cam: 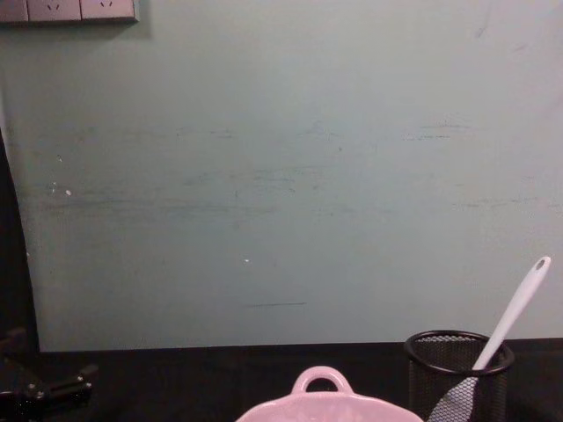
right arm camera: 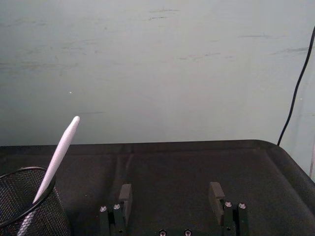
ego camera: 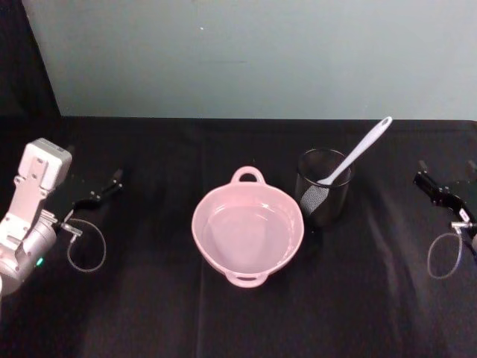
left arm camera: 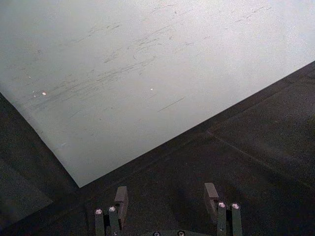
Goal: Use the one hand to pick up the spoon and stir the clear water in the bowl.
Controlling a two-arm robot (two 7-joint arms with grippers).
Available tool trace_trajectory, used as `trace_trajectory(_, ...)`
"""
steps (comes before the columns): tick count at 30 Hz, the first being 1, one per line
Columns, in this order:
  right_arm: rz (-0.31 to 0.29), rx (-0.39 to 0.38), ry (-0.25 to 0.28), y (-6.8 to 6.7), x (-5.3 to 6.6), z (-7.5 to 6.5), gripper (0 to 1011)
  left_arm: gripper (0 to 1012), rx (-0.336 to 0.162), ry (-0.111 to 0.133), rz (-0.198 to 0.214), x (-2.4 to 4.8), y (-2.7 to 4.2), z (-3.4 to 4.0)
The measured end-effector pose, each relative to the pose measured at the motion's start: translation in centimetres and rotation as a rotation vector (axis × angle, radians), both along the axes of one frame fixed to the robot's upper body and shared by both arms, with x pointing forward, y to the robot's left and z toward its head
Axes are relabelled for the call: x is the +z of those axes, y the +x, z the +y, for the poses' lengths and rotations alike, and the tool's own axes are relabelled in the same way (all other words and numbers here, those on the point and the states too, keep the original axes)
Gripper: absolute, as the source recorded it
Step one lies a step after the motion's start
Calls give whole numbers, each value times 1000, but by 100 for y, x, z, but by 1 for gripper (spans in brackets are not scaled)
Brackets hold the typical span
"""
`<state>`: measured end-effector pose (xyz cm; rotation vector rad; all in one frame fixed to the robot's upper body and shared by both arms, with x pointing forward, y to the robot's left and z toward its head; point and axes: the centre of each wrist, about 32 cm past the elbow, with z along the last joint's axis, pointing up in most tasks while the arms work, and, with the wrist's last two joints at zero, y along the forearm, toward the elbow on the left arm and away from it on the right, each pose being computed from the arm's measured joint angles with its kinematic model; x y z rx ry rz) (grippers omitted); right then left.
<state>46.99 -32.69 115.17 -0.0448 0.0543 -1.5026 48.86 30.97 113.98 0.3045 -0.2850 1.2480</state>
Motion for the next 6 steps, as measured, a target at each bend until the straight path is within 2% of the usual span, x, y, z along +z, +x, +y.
trace_trajectory(6,0,0,0,0,0,0,1002,1011,0,0,0,0,0,0)
